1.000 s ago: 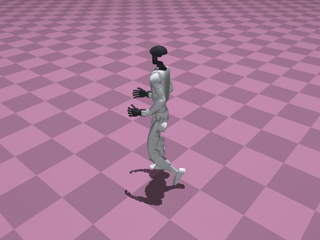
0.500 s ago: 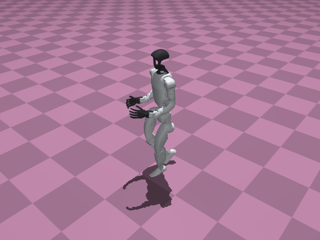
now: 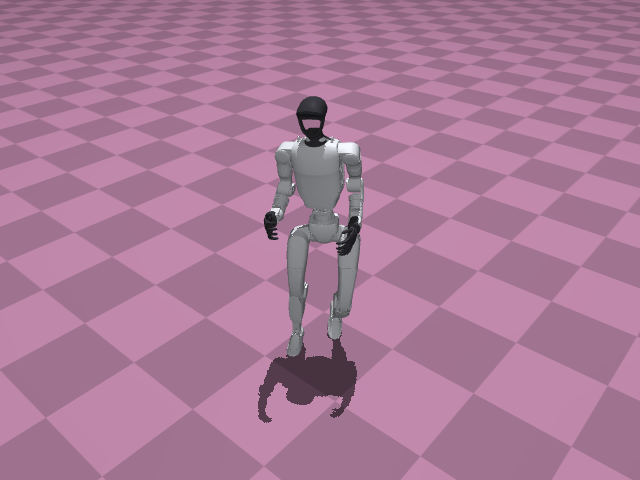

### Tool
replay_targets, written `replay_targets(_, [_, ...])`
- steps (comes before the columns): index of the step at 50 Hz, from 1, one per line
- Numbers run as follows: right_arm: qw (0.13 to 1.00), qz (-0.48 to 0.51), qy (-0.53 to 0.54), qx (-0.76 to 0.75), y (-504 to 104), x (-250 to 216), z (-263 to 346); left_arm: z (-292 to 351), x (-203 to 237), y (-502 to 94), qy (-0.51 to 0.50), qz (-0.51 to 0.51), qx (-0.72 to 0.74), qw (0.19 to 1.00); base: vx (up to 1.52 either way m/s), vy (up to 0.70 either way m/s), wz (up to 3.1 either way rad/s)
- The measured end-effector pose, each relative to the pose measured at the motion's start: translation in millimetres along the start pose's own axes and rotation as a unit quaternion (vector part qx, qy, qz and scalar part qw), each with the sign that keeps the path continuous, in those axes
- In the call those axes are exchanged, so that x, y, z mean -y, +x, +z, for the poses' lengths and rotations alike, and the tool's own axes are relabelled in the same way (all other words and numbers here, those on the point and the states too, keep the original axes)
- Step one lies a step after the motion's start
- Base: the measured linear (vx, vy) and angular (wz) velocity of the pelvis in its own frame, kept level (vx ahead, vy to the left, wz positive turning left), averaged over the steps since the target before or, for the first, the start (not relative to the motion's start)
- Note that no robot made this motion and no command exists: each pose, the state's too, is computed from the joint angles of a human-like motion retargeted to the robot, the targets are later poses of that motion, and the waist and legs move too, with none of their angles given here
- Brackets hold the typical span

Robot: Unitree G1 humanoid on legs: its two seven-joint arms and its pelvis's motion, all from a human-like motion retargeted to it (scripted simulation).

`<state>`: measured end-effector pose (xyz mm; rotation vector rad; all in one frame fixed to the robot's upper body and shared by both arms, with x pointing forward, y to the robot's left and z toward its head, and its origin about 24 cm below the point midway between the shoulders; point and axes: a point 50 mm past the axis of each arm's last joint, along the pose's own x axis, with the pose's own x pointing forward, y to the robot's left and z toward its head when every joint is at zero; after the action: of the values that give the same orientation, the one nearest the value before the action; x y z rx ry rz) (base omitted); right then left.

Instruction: Walk run

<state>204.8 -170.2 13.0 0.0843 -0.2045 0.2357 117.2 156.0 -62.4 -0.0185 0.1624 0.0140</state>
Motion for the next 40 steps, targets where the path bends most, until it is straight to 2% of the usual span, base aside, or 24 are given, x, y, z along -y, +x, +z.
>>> replay_targets(5, [0.999,-0.005,-0.027,0.036,4,10,16,-3,-9,-14,0.048,-0.008,-0.018,0.999,0.79,-0.1,0.68])
replay_targets(13, [0.999,-0.018,-0.026,0.025,-10,13,14,17,2,14,0.039,0.029,0.038,0.998,0.89,-0.28,1.38])
replay_targets(21, [0.997,-0.026,-0.017,-0.065,-58,17,-11,90,15,83,0.027,0.022,0.21,0.977,0.92,-0.06,1.57])
replay_targets(26, [0.989,-0.069,-0.046,-0.122,-99,28,-12,128,27,99,0.014,-0.002,0.283,0.959,0.99,-0.16,2.45])
replay_targets(30, [0.986,-0.107,-0.037,-0.121,-107,26,-11,142,27,100,0.036,-0.028,0.312,0.949,0.99,-0.42,1.95])
replay_targets(35, [0.991,-0.114,-0.011,-0.074,-77,13,-9,119,15,90,0.086,-0.032,0.267,0.959,1.08,-0.51,0.57])
replay_targets(40, [0.994,-0.103,0.041,-0.01,-34,2,-3,63,10,60,0.08,-0.059,0.154,0.983,1.1,-0.51,0.64])
